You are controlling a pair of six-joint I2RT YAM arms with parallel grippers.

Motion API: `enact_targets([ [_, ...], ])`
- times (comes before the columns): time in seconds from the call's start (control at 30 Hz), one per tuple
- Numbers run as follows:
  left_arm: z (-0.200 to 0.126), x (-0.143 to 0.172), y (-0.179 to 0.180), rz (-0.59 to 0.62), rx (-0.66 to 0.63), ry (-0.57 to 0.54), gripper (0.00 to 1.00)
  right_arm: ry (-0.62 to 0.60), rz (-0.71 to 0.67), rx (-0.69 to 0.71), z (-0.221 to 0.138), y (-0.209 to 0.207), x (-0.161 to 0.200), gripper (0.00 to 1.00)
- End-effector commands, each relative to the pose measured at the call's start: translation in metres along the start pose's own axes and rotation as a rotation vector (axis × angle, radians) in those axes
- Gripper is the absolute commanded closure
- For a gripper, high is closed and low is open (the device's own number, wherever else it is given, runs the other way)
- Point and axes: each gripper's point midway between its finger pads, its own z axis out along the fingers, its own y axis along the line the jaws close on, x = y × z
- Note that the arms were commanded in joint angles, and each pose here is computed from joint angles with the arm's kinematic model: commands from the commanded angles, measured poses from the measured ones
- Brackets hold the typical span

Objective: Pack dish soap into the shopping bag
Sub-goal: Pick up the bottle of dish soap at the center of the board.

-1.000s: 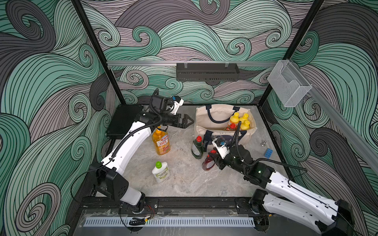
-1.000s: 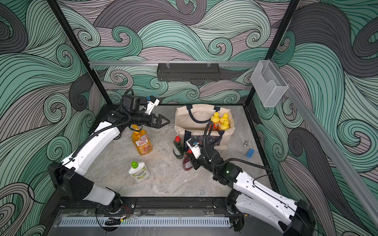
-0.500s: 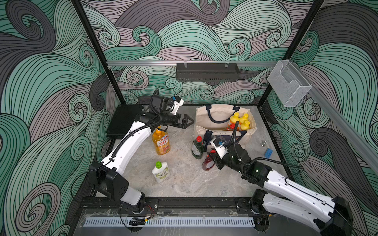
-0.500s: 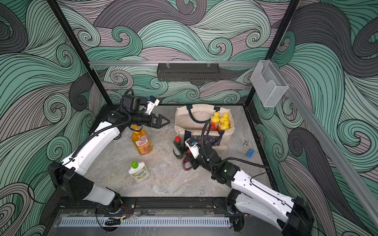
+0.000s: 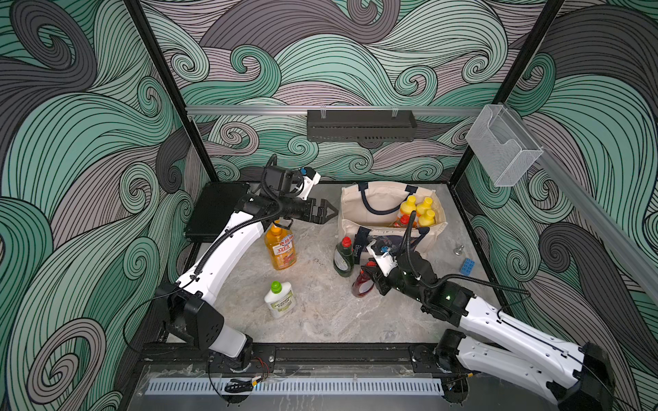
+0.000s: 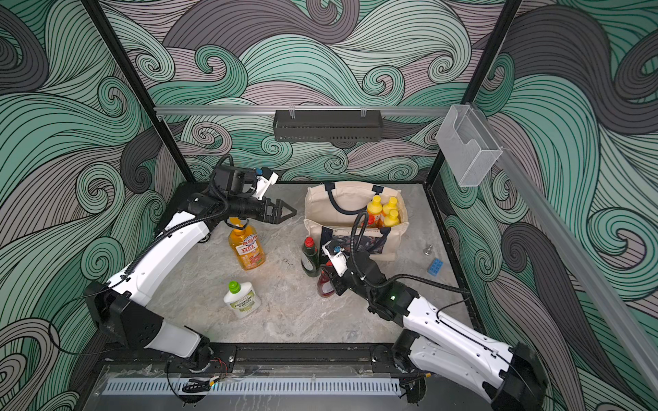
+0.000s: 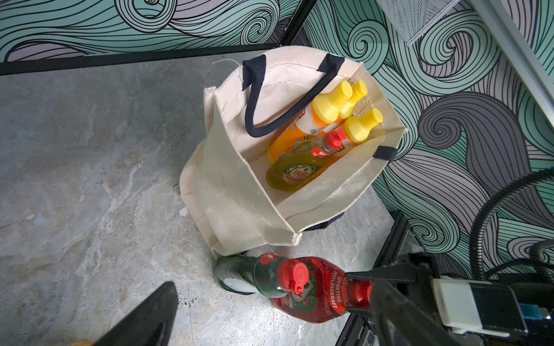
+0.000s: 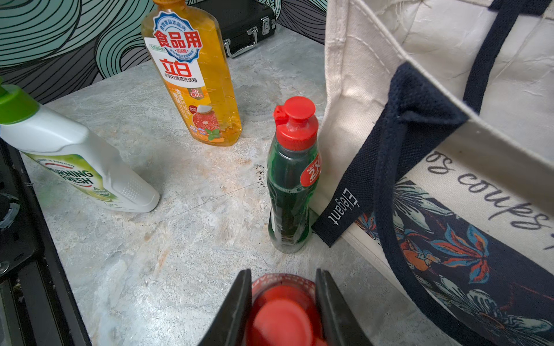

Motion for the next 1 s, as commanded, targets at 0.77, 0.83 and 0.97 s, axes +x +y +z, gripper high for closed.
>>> enact_targets([
  [0.77,0.013,0.007,-0.018,0.048,0.041,0.016,0.01,-0.066,-0.072,0.094,-0.047,-0.017,-0.101,1.00],
  [0.83,0.015,0.007,-0.019,0.046,0.045,0.017,0.01,-0.055,-0.078,0.091,-0.049,-0.017,-0.108,1.00],
  [0.97,0.020,0.006,-0.021,0.042,0.055,0.020,0.01,-0.057,-0.081,0.102,-0.058,-0.020,-0.127,1.00],
])
